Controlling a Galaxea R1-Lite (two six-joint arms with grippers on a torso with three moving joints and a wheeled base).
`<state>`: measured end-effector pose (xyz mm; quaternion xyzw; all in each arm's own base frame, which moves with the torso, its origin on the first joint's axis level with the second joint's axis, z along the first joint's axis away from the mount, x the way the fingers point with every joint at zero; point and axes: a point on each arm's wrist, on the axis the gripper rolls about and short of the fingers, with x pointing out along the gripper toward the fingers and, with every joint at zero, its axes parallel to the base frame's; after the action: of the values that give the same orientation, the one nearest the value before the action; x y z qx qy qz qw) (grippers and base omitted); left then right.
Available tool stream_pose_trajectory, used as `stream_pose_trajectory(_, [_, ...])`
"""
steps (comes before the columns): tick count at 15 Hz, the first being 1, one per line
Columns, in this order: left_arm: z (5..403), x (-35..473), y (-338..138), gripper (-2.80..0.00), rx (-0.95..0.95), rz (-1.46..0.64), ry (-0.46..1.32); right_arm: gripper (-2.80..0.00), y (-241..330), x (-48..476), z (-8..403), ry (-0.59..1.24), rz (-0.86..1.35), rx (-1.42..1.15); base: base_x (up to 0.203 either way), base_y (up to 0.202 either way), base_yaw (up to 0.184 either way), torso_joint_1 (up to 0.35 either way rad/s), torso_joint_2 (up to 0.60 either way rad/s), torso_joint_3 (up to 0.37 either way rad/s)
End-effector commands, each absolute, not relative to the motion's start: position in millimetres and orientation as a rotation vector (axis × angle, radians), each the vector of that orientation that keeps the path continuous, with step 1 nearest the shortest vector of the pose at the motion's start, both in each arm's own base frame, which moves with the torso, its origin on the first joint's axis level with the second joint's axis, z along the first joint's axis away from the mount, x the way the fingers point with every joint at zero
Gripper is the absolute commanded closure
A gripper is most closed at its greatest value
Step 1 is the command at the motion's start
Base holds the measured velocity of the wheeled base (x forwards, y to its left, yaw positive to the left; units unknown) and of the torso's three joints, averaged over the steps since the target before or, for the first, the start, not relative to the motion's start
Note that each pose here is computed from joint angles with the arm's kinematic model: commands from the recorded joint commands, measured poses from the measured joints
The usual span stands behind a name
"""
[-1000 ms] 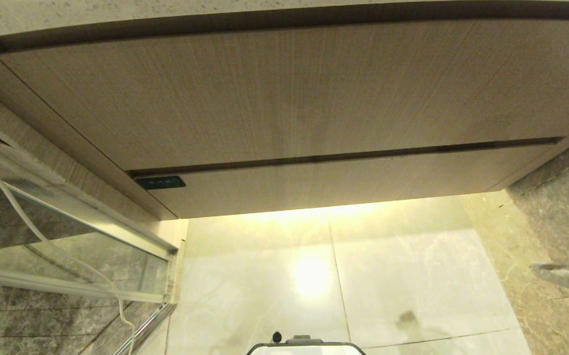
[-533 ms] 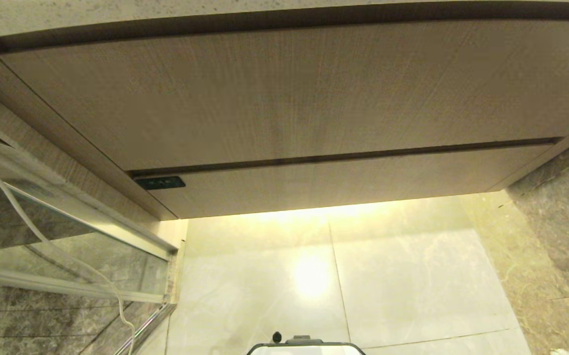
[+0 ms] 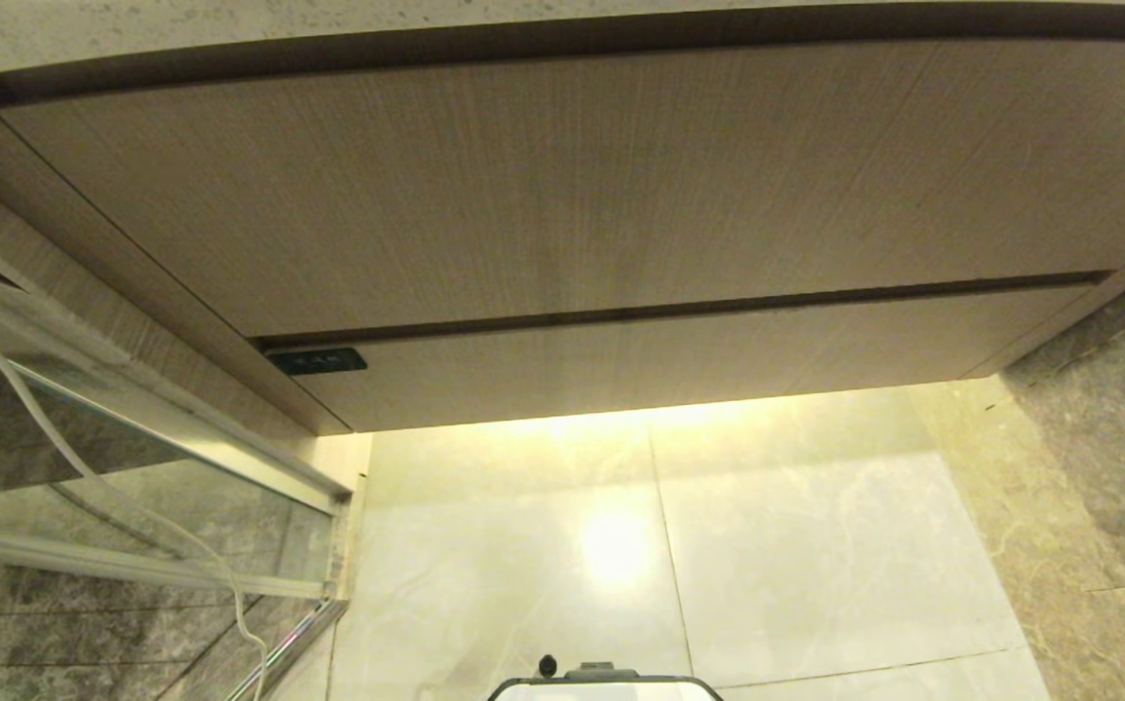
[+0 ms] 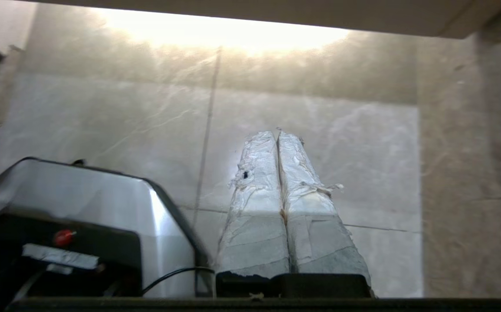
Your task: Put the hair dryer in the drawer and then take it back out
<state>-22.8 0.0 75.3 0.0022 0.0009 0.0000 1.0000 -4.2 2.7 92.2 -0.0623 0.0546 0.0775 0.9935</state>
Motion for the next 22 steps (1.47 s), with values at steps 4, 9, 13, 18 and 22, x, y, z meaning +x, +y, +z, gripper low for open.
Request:
stream_pose_trajectory(4, [75.0,-22.7,0.0,0.0,0.005,0.0,0.003,0.0,-0.1,-23.2,83.5,-0.079,-0.009,-0.16,0.0,0.0,0.0,0.0,0.0,0.0])
stream_pose_trajectory(9, [75.0,-22.7,0.0,0.0,0.005,0.0,0.003,0.0,-0.1,-23.0,81.2,-0.064,-0.011,-0.176,0.0,0.0,0.0,0.0,0.0,0.0])
stream_pose_trajectory(13, [75.3,-22.8,0.0,0.0,0.005,0.0,0.002,0.0,0.0,-23.0,81.2,-0.064,-0.006,-0.185,0.0,0.0,0.0,0.0,0.0,0.0])
stream_pose_trajectory(18, [74.9,-22.7,0.0,0.0,0.005,0.0,0.003,0.0,-0.1,-23.1,82.1,-0.073,-0.006,-0.089,0.0,0.0,0.0,0.0,0.0,0.0])
stream_pose_trajectory(22, [74.9,-22.7,0.0,0.0,0.005,0.0,0.003,0.0,0.0,-22.8,75.7,-0.011,0.002,0.038,0.0,0.0,0.0,0.0,0.0,0.0])
